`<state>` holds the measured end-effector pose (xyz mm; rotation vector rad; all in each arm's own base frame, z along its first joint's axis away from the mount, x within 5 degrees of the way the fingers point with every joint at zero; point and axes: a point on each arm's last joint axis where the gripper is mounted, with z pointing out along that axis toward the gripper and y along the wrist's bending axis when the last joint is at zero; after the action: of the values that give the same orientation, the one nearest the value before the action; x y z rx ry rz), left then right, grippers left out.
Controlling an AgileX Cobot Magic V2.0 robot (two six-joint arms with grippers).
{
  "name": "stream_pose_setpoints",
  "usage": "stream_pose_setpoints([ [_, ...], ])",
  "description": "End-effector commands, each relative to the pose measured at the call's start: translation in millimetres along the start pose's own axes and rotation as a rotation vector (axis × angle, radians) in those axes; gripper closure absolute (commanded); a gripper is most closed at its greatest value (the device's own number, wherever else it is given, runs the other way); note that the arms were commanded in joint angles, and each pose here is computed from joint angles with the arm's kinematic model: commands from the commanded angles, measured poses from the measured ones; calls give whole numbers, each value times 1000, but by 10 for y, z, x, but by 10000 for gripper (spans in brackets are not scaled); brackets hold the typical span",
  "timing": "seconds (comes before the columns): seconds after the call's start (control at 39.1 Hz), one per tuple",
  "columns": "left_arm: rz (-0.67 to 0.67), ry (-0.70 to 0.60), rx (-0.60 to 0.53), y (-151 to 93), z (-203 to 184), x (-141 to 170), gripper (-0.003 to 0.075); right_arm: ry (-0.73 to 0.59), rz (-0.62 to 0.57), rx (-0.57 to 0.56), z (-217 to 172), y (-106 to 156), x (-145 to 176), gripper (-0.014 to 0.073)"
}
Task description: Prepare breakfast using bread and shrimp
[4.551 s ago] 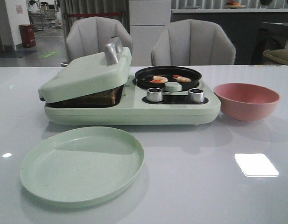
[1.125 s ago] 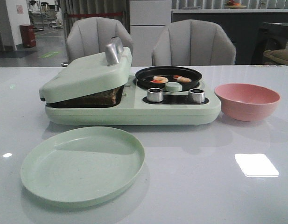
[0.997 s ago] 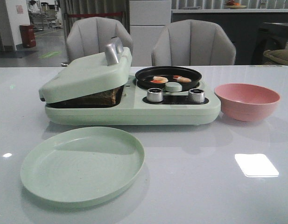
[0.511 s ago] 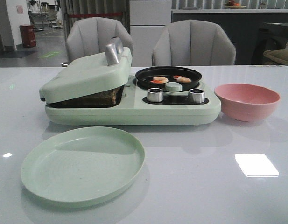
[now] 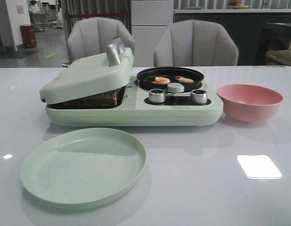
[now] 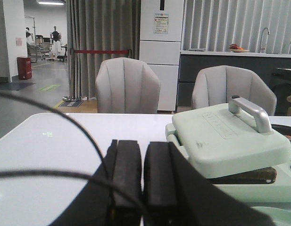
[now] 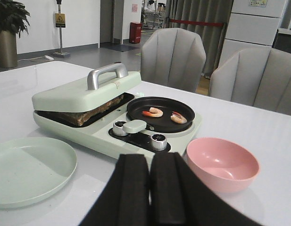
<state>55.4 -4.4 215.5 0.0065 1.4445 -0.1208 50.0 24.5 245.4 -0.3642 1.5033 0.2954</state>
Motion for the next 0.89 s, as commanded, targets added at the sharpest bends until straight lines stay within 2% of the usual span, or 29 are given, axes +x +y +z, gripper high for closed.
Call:
stream_pose_setpoints([
  [0.0,-21,-78,6,-1,-14,-15,606,-83,-16,31,-8,-31,-141,431],
  [0.28,-21,-78,6,-1,-14,-15,606,-65,-30,45,-5,-36,-119,431],
  [0.59,-21,-78,6,-1,-14,-15,606,-97,22,262,-76,-143,-26,431],
  [0.82,-21,-78,6,-1,-14,-15,606,-139,84,312,-56,-169,296,431],
  [0.87,-21,-78,6,-1,-14,-15,606,-113,100,318,-59,-170,316,431],
])
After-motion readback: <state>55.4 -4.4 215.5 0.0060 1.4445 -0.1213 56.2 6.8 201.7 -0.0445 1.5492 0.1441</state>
